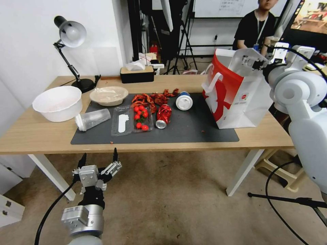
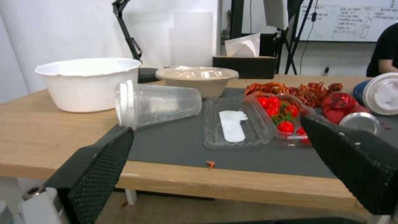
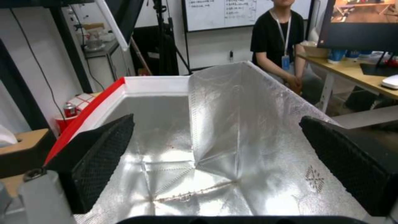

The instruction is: Pick up the trash from the table and place it into the takeout bag.

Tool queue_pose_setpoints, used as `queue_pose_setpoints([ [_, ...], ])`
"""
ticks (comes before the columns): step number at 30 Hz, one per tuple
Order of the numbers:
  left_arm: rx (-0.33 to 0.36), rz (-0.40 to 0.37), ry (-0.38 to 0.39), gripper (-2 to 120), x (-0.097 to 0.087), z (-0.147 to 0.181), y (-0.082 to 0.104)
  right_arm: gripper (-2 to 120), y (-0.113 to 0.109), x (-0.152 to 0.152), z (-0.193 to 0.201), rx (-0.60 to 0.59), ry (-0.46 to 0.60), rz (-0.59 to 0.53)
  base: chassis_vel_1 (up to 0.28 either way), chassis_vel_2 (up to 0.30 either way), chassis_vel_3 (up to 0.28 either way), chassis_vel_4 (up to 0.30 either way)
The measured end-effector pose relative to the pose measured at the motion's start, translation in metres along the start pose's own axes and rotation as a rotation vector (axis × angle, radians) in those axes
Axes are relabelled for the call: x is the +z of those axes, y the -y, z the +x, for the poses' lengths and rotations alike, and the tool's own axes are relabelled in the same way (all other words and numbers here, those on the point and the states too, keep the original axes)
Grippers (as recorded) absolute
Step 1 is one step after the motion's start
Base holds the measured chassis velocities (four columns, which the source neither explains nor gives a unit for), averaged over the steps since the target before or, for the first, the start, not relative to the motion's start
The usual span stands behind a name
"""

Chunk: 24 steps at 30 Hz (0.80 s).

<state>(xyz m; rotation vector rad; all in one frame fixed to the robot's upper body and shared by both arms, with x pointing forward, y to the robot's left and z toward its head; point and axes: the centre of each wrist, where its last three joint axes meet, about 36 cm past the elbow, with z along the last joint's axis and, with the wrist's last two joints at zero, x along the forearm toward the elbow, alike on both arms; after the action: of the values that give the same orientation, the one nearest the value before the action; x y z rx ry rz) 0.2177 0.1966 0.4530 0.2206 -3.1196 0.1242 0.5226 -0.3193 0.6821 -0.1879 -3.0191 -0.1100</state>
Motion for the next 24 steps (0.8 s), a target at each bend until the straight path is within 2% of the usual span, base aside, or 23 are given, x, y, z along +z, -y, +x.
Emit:
queue_pose_setpoints([
  [7,0.003,-0.001,0.009,100,-0.001,0.001,0.000,100,0.001,0.001,0.011,-0.032,0.047,-0.002,0.000,0.000,0.000,0.000],
  [9,0.005,0.000,0.013,100,-0.001,0.001,0.000,100,0.002,0.002,0.021,-0.102,0.131,-0.020,0.000,0.000,0.000,0.000],
  [10,0.005,0.000,0.013,100,-0.001,0.001,0.000,100,0.002,0.002,0.021,-0.102,0.131,-0.020,0.000,0.000,0.000,0.000],
  [12,0.007,0.000,0.015,100,0.000,0.001,0.000,100,0.001,0.007,0.035,-0.182,0.225,-0.026,0.000,0.000,0.000,0.000],
  [14,0.008,0.000,0.015,100,0.000,0.001,0.000,100,0.001,0.008,0.037,-0.197,0.240,-0.021,0.000,0.000,0.000,0.000],
  [16,0.014,-0.001,0.017,100,0.000,0.002,-0.001,100,0.002,0.021,0.053,-0.295,0.303,0.000,0.000,0.000,0.000,0.000],
  [17,0.015,-0.001,0.018,100,0.000,0.002,-0.001,100,0.003,0.023,0.055,-0.306,0.311,0.005,0.000,0.000,0.000,0.000],
  [18,0.018,-0.001,0.020,100,0.000,0.002,-0.001,100,0.004,0.040,0.064,-0.353,0.350,0.029,0.000,0.000,0.000,0.000],
  [19,0.018,-0.001,0.020,100,0.000,0.002,-0.001,100,0.004,0.040,0.064,-0.353,0.350,0.029,0.000,0.000,0.000,0.000],
  [23,0.023,-0.005,0.019,100,0.000,0.003,-0.002,100,0.009,0.089,0.091,-0.449,0.388,0.067,0.000,0.000,0.000,0.000],
  [24,0.023,-0.005,0.019,100,0.000,0.003,-0.002,100,0.009,0.089,0.091,-0.449,0.388,0.067,0.000,0.000,0.000,0.000],
])
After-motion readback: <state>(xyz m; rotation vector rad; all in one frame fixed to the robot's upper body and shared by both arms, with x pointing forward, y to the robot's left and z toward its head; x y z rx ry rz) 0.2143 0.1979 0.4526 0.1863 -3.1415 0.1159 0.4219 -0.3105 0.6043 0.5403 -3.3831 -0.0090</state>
